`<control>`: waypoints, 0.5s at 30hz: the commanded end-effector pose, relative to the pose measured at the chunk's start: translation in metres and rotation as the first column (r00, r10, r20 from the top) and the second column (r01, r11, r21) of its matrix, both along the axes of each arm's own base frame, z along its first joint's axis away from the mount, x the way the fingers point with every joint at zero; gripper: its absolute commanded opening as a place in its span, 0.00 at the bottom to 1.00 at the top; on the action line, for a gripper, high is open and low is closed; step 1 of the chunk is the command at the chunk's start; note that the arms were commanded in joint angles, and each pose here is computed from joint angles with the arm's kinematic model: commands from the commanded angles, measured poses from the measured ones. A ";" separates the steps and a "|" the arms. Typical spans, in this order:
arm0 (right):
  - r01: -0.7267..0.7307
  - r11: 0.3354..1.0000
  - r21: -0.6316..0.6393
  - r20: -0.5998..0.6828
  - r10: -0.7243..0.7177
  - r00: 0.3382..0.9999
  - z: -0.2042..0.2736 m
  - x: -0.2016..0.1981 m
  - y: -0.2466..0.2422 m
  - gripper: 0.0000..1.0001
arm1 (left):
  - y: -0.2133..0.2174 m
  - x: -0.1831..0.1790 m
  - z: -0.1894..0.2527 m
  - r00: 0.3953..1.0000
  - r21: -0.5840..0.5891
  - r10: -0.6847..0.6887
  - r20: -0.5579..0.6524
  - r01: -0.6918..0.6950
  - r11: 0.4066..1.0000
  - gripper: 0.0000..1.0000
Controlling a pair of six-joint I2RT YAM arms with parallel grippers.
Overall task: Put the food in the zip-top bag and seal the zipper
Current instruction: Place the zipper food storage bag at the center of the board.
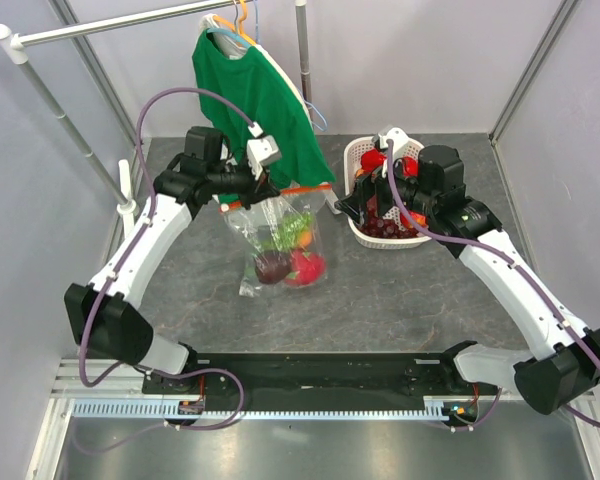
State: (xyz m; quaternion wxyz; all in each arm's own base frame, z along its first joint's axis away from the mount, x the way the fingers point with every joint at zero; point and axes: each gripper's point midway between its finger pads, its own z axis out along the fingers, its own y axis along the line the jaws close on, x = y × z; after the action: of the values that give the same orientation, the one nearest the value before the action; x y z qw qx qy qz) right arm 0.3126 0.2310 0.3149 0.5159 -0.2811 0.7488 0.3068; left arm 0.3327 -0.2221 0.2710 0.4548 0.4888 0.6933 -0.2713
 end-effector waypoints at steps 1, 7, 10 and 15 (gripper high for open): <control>0.005 1.000 0.030 0.031 -0.006 1.000 0.016 0.003 -0.001 0.98 | -0.010 0.032 0.080 0.971 -0.113 -0.022 0.238 0.050 0.992 0.02; 0.017 1.000 0.024 0.035 -0.018 0.999 0.014 0.001 -0.006 0.98 | -0.017 0.000 0.065 0.979 -0.151 -0.115 0.167 0.141 0.978 0.02; 0.014 1.000 0.015 0.038 -0.015 0.999 0.010 -0.003 -0.009 0.98 | -0.013 -0.044 0.005 0.977 -0.114 -0.211 0.044 0.214 0.970 0.02; 0.012 1.000 -0.010 0.031 -0.011 0.999 0.001 -0.007 -0.012 0.98 | 0.002 -0.122 -0.109 0.933 -0.003 -0.323 -0.160 0.327 0.945 0.02</control>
State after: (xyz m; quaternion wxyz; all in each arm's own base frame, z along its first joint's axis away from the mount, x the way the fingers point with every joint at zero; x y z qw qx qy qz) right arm 0.3099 0.2237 0.3118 0.5179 -0.2791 0.7506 0.3009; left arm 0.2797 -0.2200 0.2174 0.4180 0.5225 0.6661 -0.3295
